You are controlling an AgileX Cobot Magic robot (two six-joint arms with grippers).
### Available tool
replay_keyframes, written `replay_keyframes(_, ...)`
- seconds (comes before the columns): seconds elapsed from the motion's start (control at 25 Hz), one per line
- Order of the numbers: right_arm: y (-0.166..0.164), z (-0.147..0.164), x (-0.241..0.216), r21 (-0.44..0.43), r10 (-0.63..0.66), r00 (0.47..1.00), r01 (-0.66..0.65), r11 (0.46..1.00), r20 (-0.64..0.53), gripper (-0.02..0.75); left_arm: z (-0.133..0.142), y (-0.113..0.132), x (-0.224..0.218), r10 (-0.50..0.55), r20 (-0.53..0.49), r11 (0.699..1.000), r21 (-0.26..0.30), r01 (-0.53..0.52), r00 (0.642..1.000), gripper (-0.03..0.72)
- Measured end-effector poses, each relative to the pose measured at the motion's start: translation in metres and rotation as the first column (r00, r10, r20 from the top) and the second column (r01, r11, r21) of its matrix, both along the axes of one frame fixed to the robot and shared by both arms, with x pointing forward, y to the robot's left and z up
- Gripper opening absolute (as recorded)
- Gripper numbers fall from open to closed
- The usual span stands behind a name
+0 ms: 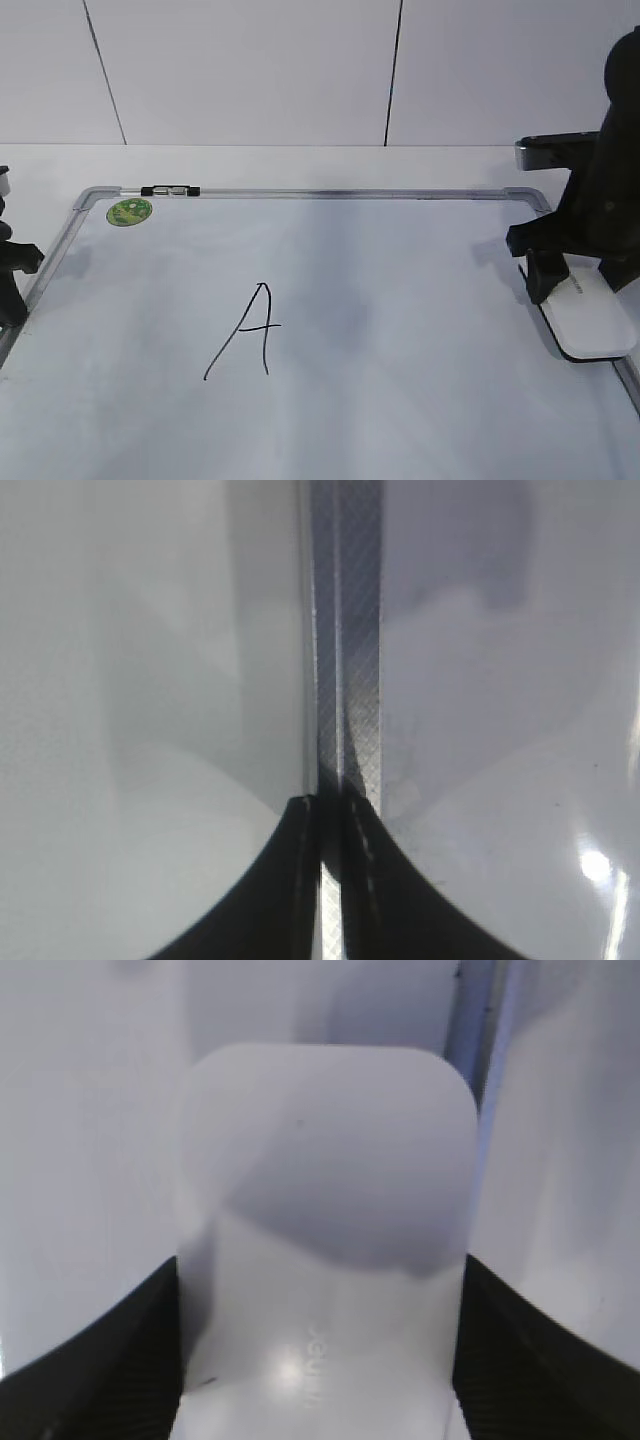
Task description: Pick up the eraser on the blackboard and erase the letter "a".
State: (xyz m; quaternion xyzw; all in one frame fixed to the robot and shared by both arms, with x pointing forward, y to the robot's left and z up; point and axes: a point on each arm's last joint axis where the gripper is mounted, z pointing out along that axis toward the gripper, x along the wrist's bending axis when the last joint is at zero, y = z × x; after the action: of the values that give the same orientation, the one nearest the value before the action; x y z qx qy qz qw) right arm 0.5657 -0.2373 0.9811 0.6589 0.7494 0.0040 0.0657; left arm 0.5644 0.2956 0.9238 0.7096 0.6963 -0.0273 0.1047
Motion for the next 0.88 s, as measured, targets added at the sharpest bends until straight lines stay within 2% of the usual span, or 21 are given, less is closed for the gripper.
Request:
replay_keyframes(0.36,-0.011,0.000,0.007,0.013,-0.042,0.997,0.041,0.999,0.057,0.556,0.000,0.000,0.000,0.000,0.000,1.000,0.000,0.000,1.000,0.017)
replay_keyframes(0.88,-0.021,-0.010,0.001,-0.006,-0.059,0.998,0.059,0.998,0.025,0.556,0.000,0.000,0.000,0.000,0.000,1.000,0.000,0.000,1.000,0.017)
